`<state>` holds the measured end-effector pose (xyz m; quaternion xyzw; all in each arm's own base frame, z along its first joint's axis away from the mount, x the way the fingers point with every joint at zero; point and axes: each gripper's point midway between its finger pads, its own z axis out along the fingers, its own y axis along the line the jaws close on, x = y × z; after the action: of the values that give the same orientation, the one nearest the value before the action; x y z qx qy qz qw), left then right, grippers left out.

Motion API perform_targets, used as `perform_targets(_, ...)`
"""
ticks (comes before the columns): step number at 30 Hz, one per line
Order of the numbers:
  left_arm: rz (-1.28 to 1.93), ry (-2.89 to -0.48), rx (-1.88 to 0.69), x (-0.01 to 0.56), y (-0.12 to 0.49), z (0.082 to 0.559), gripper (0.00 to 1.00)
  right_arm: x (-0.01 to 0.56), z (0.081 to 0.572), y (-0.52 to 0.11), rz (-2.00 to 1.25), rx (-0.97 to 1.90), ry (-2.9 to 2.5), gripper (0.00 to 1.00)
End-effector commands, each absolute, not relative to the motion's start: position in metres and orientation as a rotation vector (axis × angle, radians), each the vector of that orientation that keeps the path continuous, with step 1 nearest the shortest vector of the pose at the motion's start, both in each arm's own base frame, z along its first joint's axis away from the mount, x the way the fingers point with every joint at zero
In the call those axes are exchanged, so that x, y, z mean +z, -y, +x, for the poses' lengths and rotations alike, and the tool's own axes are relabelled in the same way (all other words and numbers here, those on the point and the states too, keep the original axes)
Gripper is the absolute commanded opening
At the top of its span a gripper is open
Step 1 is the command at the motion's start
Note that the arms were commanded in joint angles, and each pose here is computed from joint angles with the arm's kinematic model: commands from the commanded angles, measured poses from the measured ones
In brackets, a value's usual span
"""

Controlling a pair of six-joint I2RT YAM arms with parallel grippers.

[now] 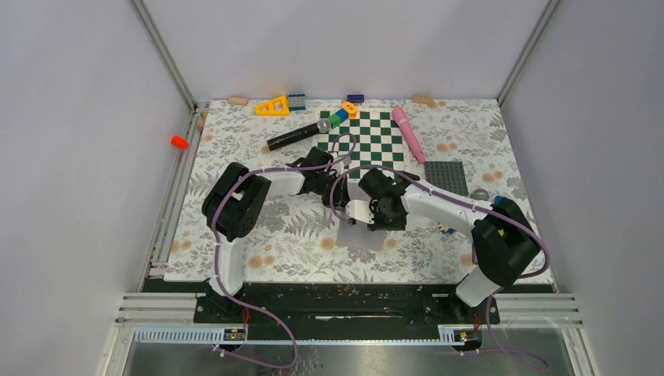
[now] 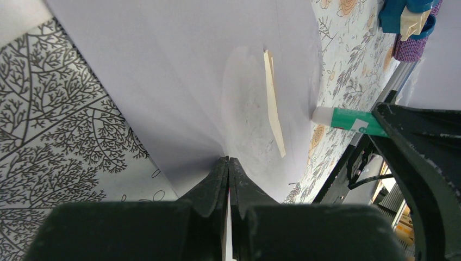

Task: Place the letter into the envelope and seal it
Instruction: Paint the envelope at the center of the board.

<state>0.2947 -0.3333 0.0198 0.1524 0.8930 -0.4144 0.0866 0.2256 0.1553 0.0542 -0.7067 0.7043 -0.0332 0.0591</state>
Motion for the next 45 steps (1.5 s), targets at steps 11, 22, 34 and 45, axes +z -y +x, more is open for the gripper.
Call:
perform_targets(11,0.457,-2.743,-1.019,-0.013,0.313,0.292,0.00,0.059,0.268,-0.146,-2.037,-0.291,-2.161,0.00)
perform_targets(22,0.458,-2.741,-1.020,-0.013,0.313,0.292,0.00,0.065,0.281,-0.142,-1.982,-0.362,-2.144,0.00)
perform_targets(34,0.456,-2.738,-1.020,-0.011,0.313,0.292,0.00,0.061,0.280,-0.142,-2.008,-0.359,-2.138,0.00)
perform_targets(45,0.451,-2.737,-1.013,-0.010,0.312,0.292,0.00,0.055,0.237,-0.153,-2.160,-0.125,-2.121,0.00)
